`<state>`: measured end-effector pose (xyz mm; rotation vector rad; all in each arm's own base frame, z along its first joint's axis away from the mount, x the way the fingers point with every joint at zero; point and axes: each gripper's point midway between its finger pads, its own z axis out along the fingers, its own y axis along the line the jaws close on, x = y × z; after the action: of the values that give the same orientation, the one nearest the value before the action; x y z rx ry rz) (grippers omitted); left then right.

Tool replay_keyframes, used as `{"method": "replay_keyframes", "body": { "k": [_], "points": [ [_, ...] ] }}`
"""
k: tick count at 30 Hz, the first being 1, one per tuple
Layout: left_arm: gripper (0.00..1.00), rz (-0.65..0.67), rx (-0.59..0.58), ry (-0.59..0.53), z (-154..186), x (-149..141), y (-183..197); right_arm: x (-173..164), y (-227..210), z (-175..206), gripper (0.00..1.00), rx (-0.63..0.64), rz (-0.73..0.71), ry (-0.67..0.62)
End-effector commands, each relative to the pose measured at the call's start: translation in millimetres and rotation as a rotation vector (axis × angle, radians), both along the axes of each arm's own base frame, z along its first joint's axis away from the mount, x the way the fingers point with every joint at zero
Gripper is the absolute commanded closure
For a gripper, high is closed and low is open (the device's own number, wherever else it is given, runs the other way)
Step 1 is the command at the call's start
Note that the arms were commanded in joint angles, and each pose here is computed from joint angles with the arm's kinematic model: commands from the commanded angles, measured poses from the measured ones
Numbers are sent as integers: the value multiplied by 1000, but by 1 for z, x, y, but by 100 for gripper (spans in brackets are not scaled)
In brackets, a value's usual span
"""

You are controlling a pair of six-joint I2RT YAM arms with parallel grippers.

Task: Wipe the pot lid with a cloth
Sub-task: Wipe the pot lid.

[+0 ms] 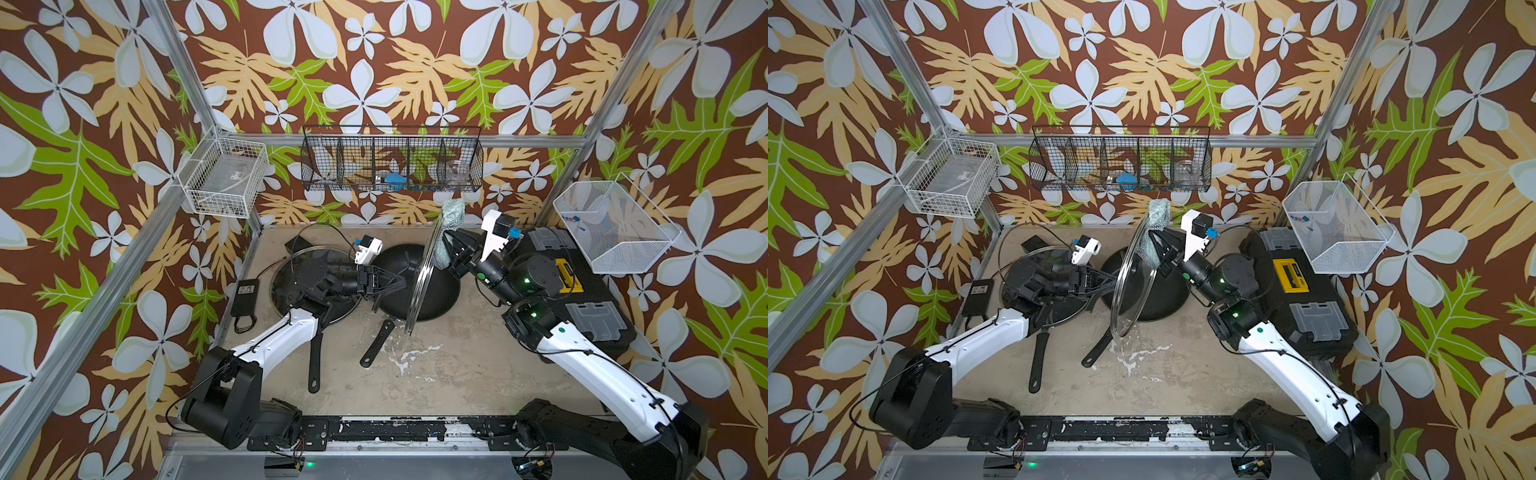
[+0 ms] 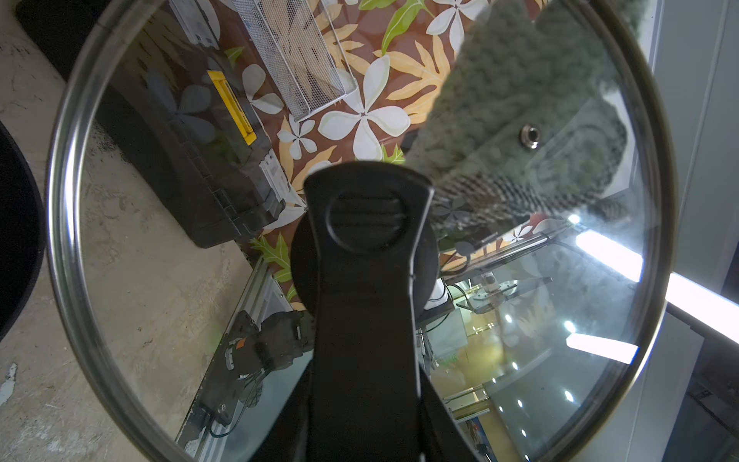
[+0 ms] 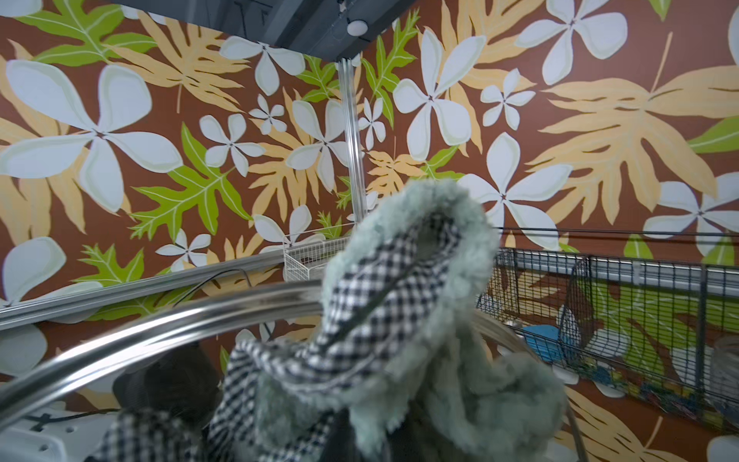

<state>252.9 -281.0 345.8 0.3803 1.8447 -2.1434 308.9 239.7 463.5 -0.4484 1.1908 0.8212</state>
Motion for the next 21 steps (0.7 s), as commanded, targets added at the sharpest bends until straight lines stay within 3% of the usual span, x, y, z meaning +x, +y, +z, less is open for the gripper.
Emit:
{"method": "replay_keyframes", "body": {
  "k": [1,6,10,21],
  "points": [
    [100,12,-74,-162,28,-12,5,32,-14,-13,100,19,-109,80],
    [100,12,-84,-177,35,-15,7,56,-18,-39,100,-9,-148,153],
    [100,16,-89,-180,38,-16,8,50,-13,-47,100,-27,-102,168],
    [100,22,-85,-157,30,-7,5,-55,10,-17,100,-35,208,-25]
  ]
}}
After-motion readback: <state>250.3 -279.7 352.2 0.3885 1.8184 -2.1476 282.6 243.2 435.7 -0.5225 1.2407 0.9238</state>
